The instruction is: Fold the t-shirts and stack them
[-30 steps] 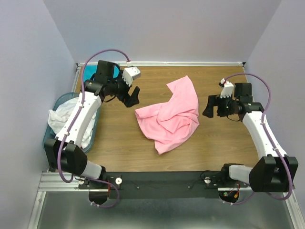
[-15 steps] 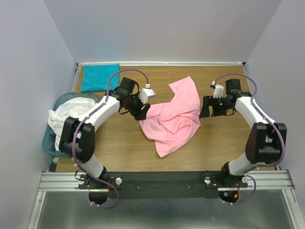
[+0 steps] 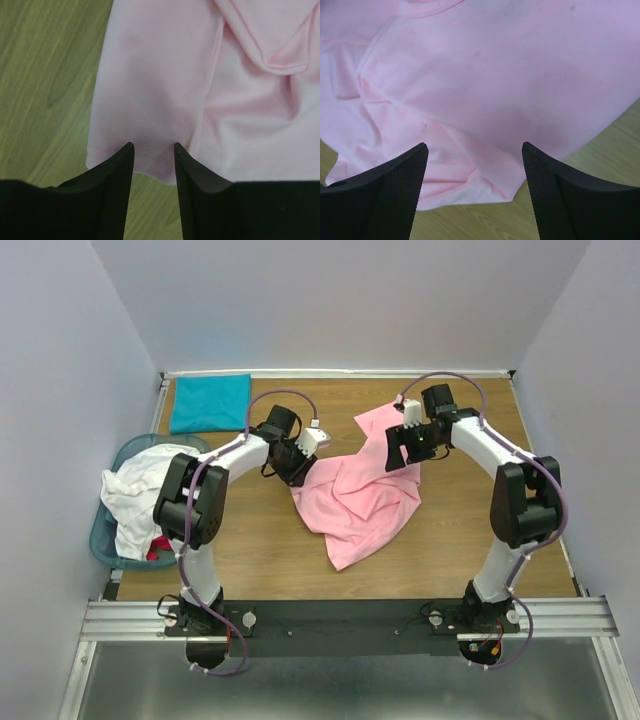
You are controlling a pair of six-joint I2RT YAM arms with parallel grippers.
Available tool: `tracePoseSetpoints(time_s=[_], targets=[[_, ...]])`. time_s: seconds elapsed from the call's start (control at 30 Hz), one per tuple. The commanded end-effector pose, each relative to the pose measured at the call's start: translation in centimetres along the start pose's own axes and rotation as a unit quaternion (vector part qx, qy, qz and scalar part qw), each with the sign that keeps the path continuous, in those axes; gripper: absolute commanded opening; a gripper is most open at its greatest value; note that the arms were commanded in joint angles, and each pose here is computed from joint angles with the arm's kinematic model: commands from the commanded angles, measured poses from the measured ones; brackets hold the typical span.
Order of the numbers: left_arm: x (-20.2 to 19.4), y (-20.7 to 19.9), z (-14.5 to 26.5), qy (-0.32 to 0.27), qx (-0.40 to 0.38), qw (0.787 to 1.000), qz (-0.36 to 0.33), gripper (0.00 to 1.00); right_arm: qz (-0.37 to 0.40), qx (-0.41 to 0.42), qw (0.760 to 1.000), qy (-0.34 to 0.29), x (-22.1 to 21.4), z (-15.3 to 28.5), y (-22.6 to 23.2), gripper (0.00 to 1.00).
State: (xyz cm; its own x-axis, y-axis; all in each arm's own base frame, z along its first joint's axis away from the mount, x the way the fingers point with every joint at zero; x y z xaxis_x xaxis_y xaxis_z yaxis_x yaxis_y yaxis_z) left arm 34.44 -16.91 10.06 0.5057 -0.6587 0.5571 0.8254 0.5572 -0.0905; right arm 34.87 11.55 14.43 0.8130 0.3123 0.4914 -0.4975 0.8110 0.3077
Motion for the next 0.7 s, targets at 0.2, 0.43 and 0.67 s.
tracePoseSetpoints(time_s=[0.2,0.43,0.67], targets=[[0.3,4.5,-0.4,0.023,0.086,0.995,0.036,0.00,-0.012,-0.040,0.998,0.048,-1.5,-3.4,-2.9,0.77],[4.1,12.7,1.4,-0.013,0.158,0.985,0.070,0.00,-0.008,0.005,0.995,0.095,-6.4,-3.0,-0.4,0.60],[7.6,12.4,4.9,-0.063,0.086,0.993,0.054,0.39,0.004,0.212,0.974,0.077,-6.7,1.6,6.9,0.63]])
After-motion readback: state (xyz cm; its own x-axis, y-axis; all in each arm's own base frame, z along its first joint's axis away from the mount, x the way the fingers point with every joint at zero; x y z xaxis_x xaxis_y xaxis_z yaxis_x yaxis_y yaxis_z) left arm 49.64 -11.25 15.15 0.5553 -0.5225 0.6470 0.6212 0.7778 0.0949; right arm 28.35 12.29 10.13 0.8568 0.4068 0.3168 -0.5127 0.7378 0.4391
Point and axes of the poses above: each gripper's point midway between its finger pads, its own z axis back along the fingers, its own y axis along the line the jaws close on, x = y × z, the point moved 7 cm from there along z, back along the fingers
